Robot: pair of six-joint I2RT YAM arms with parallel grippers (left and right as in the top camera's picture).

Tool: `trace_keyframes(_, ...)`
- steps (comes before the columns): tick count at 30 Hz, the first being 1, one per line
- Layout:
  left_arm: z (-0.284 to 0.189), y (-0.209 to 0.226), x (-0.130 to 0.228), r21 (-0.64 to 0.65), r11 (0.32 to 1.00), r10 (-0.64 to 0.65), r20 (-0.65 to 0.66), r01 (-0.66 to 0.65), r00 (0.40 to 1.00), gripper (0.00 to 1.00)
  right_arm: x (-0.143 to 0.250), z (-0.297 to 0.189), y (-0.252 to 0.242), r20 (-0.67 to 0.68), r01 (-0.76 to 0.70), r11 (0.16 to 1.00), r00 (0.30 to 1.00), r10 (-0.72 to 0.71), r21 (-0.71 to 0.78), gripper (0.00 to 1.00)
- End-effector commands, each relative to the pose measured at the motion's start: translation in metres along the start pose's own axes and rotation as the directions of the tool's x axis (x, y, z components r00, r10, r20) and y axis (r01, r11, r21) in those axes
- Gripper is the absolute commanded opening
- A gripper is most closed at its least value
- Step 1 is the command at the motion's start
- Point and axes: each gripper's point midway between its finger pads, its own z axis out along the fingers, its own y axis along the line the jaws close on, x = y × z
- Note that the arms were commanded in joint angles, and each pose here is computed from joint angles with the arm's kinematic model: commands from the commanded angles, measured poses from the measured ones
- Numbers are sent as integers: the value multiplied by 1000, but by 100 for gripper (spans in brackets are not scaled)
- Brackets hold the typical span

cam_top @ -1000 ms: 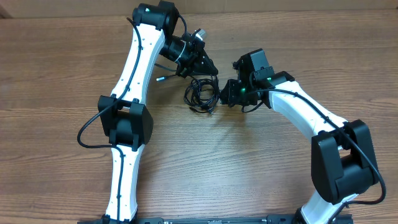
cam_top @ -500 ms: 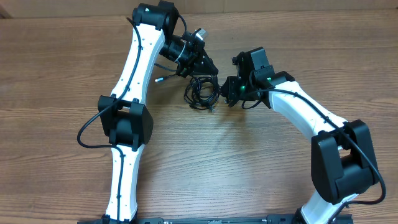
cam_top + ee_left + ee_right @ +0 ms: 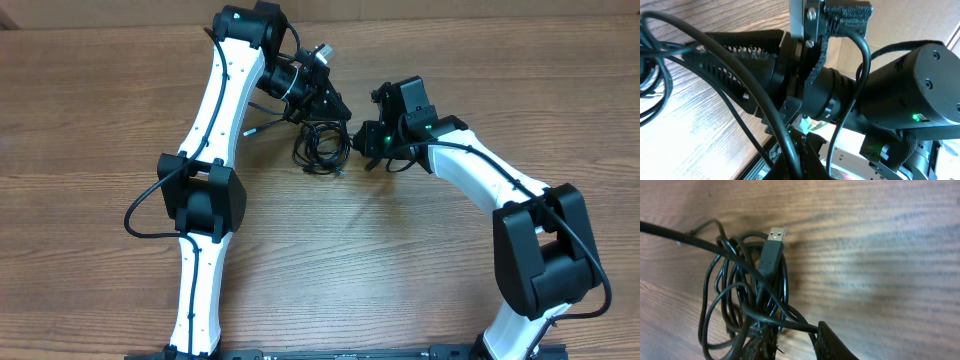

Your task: Untangle cables

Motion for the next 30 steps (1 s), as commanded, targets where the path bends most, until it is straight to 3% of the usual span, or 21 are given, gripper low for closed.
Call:
trace_keyframes(1,-2,-18,5,38,997,67,4,-68,998,4,0,10,-3,3,9,1000,1000,-9,1,24)
trace_keyframes(8,-2,-19,5,38,997,68,4,-68,998,4,-6,20,-2,29,19,1000,999,-18,-20,13)
trace_keyframes(16,-2,-18,5,33,997,67,5,-68,998,4,-13,35,-4,62,58,998,996,-56,-31,18)
trace_keyframes(20,-2,-11,4,-6,998,67,8,-67,998,4,-14,35,-3,70,85,996,994,-83,-31,35)
trace_keyframes(30,-2,-12,4,0,998,59,7,-59,998,4,-18,47,-2,95,167,985,982,-161,-50,55)
